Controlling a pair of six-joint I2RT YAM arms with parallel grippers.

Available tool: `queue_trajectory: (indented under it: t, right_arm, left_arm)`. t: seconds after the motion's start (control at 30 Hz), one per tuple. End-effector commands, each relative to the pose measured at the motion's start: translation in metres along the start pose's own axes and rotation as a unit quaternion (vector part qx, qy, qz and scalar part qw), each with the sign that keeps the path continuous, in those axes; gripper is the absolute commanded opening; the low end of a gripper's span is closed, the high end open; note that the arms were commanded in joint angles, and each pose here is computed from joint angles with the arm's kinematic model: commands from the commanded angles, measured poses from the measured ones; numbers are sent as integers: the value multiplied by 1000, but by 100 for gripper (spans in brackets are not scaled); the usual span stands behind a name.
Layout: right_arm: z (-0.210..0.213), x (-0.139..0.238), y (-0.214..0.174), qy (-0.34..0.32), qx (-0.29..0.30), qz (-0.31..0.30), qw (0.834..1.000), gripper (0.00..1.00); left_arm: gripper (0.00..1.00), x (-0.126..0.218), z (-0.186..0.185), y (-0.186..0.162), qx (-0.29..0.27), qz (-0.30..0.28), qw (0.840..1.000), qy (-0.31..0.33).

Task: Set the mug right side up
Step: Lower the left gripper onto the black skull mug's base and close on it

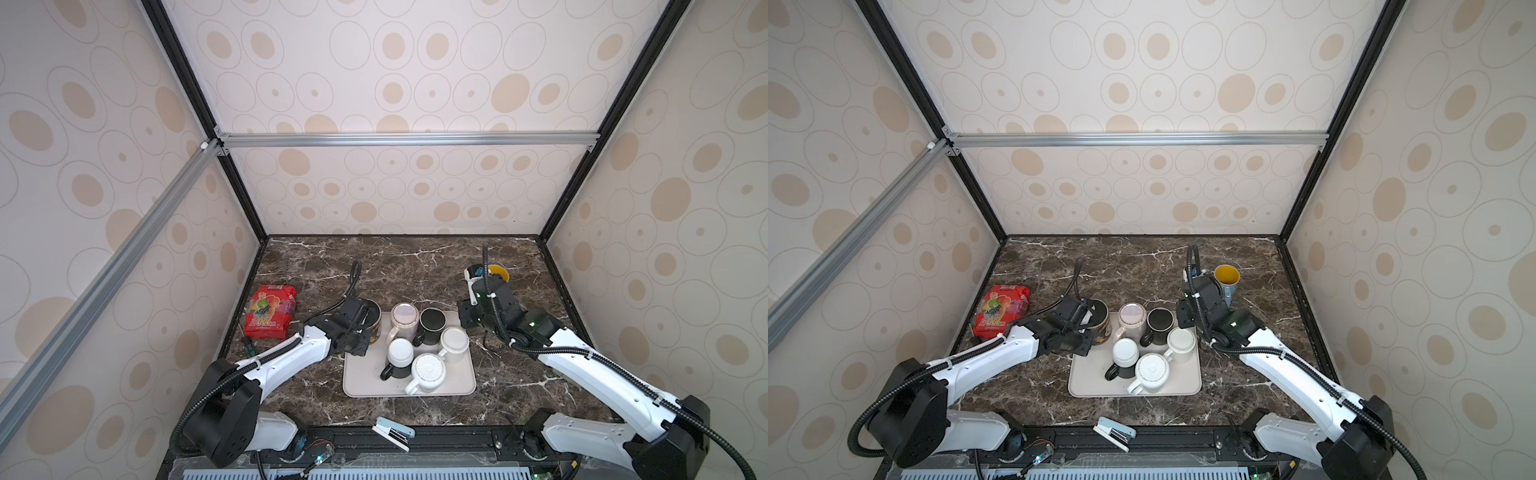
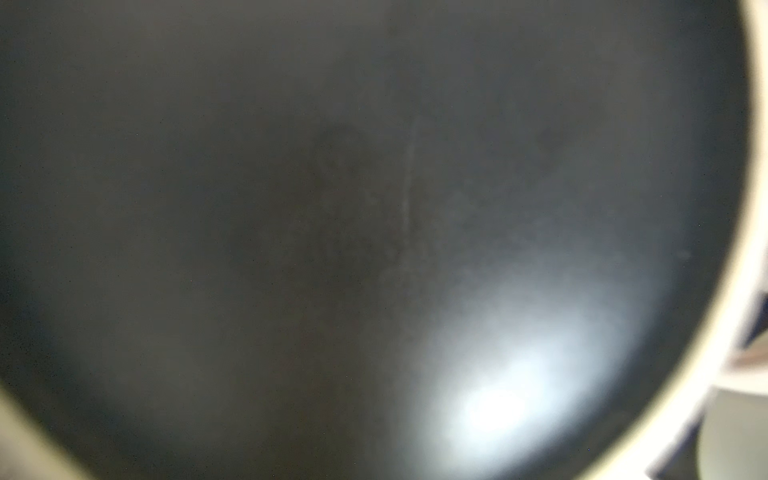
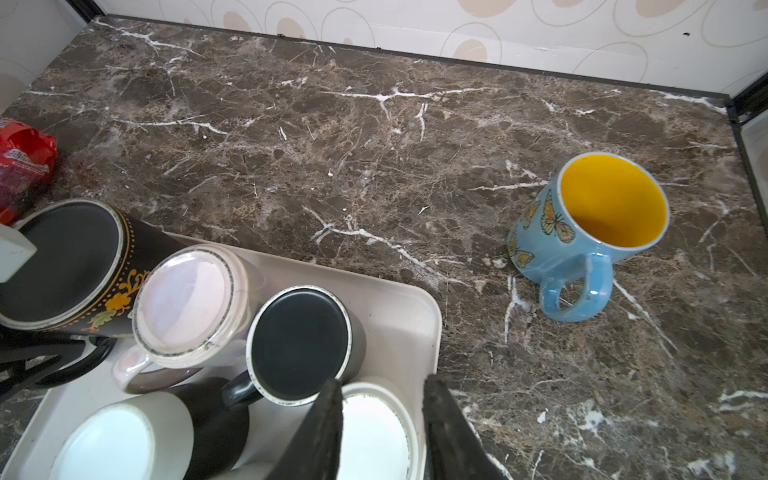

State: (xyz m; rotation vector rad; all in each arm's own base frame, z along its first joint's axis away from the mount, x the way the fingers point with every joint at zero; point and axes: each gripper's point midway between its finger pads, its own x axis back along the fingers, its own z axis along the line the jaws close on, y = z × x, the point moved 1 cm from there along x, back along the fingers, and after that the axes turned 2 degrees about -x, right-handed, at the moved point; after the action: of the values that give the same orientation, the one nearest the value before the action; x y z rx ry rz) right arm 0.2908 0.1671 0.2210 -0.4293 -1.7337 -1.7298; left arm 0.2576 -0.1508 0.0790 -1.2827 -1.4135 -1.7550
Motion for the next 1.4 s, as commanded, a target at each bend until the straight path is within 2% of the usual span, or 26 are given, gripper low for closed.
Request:
queue_trajectory:
  t: [0.0, 0.4, 0.53, 0.73, 0.83, 1.07, 1.37]
  right_arm:
    - [9, -1, 2, 8, -2, -1, 1000, 35]
    - [23, -4, 0, 19, 7, 3, 1000, 34]
    - [26, -6, -1, 20, 10, 5, 1000, 34]
    - [27, -7, -1, 21, 11, 4, 1000, 35]
    - [27, -7, 0, 20, 11, 3, 1000, 35]
    - [28, -8, 0, 20, 9, 4, 1000, 35]
    - [26, -6, 1, 15, 10, -1, 1000, 35]
  left_arm:
    - [0, 24, 9, 30, 10, -60, 998, 32]
    - [0, 26, 12, 33, 6, -70, 996, 62]
    - [17, 22, 11, 32, 9, -69, 996, 61]
    - [23, 20, 7, 32, 8, -69, 996, 52]
    - [30, 18, 5, 31, 5, -67, 997, 45]
    - [34, 15, 3, 31, 5, -70, 997, 41]
    - [32, 3, -2, 30, -1, -57, 998, 31]
